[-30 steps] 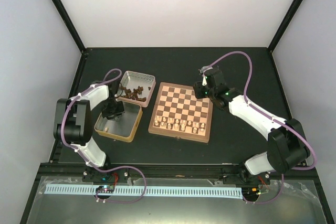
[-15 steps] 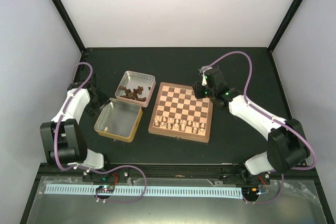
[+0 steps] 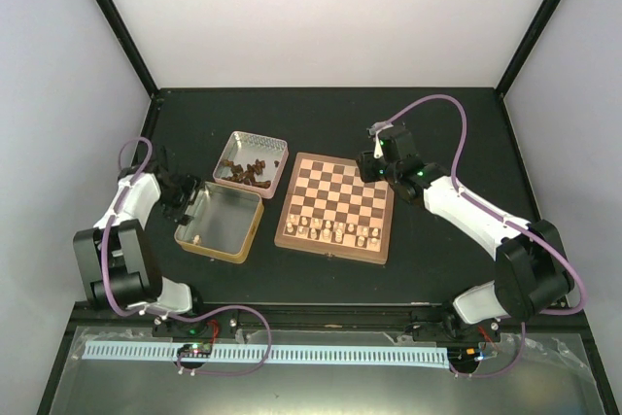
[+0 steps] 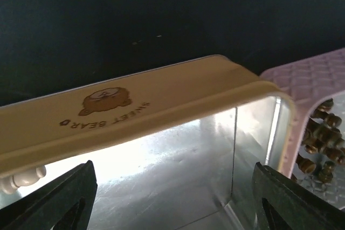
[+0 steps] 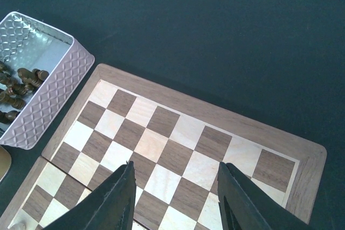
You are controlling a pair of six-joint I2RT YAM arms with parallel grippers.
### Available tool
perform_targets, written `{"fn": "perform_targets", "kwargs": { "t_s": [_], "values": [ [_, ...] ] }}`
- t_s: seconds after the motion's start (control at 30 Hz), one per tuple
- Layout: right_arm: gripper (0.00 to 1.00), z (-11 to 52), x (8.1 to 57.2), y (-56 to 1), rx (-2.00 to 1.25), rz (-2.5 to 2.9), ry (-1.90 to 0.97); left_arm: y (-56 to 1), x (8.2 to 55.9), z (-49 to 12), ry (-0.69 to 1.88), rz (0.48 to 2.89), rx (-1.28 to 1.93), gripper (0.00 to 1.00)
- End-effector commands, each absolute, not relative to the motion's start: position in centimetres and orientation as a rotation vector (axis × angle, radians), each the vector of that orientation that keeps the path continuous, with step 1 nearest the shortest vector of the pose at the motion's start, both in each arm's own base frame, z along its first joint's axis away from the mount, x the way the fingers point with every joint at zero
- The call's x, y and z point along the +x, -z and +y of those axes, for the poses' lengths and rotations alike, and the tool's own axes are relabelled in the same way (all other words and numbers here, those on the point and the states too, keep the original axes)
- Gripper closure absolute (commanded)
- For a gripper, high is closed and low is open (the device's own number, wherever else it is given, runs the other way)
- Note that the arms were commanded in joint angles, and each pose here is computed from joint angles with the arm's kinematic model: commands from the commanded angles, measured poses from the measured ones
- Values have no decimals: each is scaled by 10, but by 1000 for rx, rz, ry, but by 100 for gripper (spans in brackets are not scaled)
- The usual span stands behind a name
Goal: Set up the chess pieces on the board
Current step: Adjust the storage box at the center of the board.
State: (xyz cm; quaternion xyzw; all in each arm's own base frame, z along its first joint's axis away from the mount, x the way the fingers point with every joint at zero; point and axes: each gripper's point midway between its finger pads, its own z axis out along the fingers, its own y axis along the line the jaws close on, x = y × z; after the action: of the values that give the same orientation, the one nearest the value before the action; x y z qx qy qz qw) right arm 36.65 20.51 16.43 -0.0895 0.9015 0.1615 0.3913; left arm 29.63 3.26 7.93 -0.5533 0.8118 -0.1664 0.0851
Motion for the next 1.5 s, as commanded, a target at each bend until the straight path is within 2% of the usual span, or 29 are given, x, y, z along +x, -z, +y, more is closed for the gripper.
{"fn": "perform_targets", "kwargs": {
  "t_s": [0.0,0.13,0.5,0.93,1.3,1.4,1.47],
  "values": [
    [56,207,375,-182,-236,2226,-420,-77,301,34,613,2260,-1797,19],
    [56,206,375,-183,-237,2227,-414,-66,307,45,587,2206,-1834,18],
    [56,206,372,-184,-249,2224,-418,-72,315,102,267,2134,-1766,14],
    [55,205,370,-182,-255,2224,-419,-78,330,125,278,2021,-1746,14],
    [55,207,372,-182,-260,2227,-419,-64,342,143,234,1881,-1987,12],
    [55,207,372,-182,-261,2230,-415,-59,345,144,240,1883,-2004,15],
    [55,206,373,-182,-258,2231,-406,-53,345,144,246,1903,-2009,22]
  ]
}}
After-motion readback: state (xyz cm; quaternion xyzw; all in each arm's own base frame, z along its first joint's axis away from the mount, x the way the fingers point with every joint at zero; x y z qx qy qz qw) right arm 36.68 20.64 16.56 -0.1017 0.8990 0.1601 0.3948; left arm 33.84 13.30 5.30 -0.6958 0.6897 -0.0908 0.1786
